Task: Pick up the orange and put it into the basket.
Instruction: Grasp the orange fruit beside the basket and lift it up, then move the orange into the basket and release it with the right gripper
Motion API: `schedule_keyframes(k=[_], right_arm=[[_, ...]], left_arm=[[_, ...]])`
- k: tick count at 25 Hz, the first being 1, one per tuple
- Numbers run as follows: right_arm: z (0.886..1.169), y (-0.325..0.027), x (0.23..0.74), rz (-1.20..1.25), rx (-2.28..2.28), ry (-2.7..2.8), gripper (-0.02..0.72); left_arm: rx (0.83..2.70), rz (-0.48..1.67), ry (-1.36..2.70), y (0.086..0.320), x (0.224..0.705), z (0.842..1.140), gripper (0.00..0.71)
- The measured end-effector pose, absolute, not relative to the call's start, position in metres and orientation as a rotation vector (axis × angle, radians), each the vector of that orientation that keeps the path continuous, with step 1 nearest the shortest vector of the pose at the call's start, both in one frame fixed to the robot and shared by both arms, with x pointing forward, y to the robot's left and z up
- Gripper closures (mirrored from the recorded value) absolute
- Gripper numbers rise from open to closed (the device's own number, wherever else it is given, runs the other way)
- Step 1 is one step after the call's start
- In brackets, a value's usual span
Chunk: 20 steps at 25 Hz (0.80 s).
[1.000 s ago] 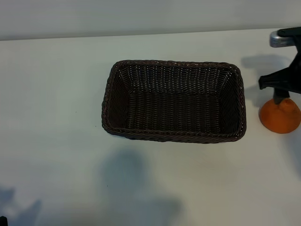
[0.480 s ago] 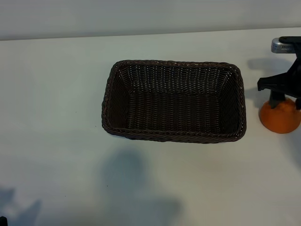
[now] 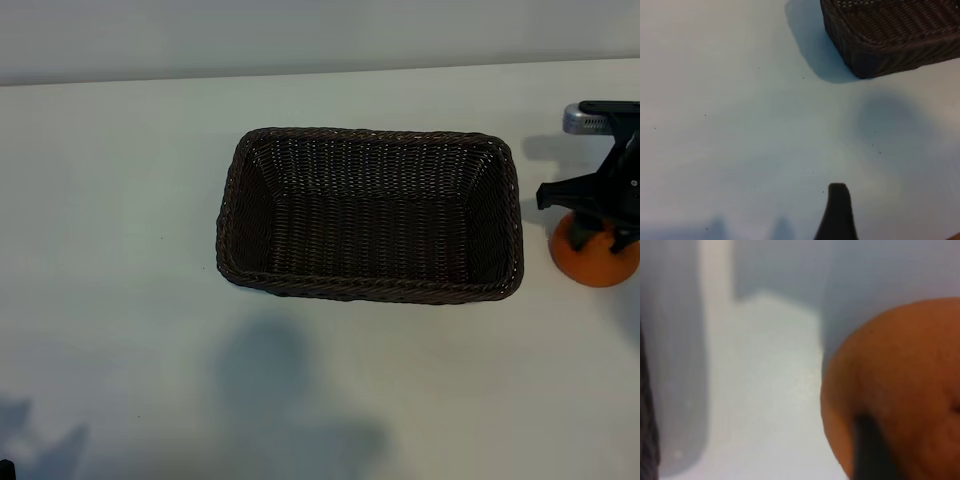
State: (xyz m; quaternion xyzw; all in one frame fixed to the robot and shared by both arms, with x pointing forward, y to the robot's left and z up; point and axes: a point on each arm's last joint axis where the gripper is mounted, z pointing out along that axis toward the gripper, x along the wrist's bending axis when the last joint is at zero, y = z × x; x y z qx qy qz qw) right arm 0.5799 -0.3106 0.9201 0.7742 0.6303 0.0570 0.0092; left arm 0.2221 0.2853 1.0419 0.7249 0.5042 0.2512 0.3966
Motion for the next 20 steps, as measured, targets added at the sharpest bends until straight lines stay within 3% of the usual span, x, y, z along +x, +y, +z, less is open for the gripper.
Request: schedule_keyframes(k=[2,4,8,12,20], right_arm=[[0.921,-0.311,0.580,0.170,2.414,1.974,0.554],[0.922,-0.312,0.581,0.163,2.404,1.979,0.609],[0.923,-0.312,0.580,0.140,2.400,1.991,0.608],[0.942,-0.313,0.581,0.132,2.382,2.001,0.608],[1.046,-0.313,0.576,0.288,2.277,1.944,0.612]], left_arm=[[1.837,0.637,1.278,0.285,0.222,1.042,0.117],[1.837,0.637,1.278,0.285,0.222,1.042,0.117],[1.837,0.637,1.278,0.285,0.222,1.042,0.117],[1.837,0.637,1.278,0.285,0.222,1.042,0.117],[1.837,0.637,1.278,0.285,0.222,1.042,0.117]])
